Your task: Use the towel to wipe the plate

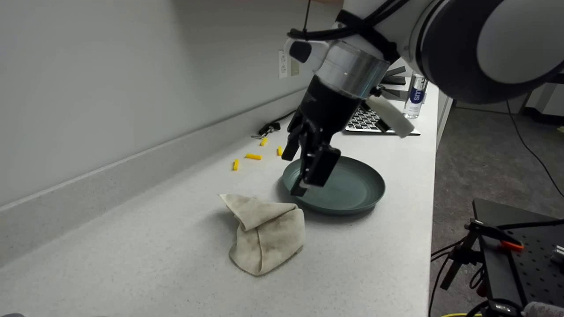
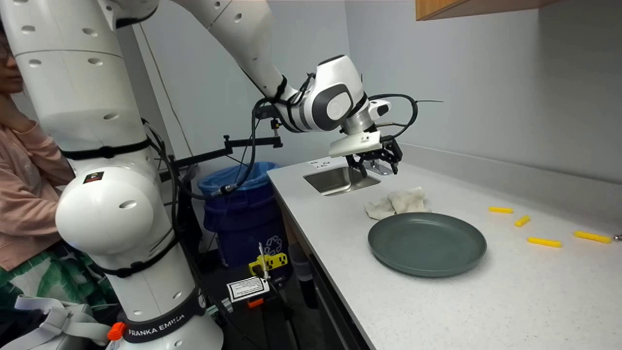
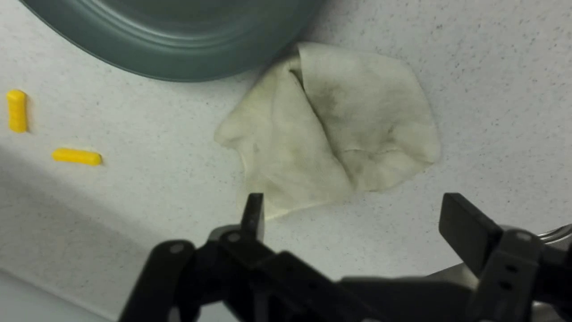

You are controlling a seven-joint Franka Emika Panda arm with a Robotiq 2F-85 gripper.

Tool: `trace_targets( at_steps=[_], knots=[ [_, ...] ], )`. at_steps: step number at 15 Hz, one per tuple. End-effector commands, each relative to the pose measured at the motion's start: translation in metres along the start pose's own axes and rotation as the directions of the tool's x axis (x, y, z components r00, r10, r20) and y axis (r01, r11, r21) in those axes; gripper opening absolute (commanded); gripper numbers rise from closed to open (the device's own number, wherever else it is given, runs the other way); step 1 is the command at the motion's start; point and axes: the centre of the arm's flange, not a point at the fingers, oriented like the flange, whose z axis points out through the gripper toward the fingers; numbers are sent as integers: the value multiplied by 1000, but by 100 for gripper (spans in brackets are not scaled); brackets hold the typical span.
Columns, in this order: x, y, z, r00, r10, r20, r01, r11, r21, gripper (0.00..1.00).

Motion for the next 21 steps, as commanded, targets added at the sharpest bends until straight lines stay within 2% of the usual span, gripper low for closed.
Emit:
trace_targets(
  at_steps=[1, 7, 12, 15, 20, 21],
  knots=[
    [24, -5, 43, 999, 4, -47, -2, 999, 37, 100],
    [23, -15, 88, 999, 3, -35, 0, 998, 67, 100],
    [11, 1, 110, 997, -71, 1, 71, 997, -9, 100],
    [4, 7, 119, 998, -62, 18, 63, 998, -17, 100],
    [0, -15, 136, 999, -23, 39, 21, 999, 39, 100],
    [0, -17, 138, 999, -14, 40, 13, 999, 45, 96]
  ],
)
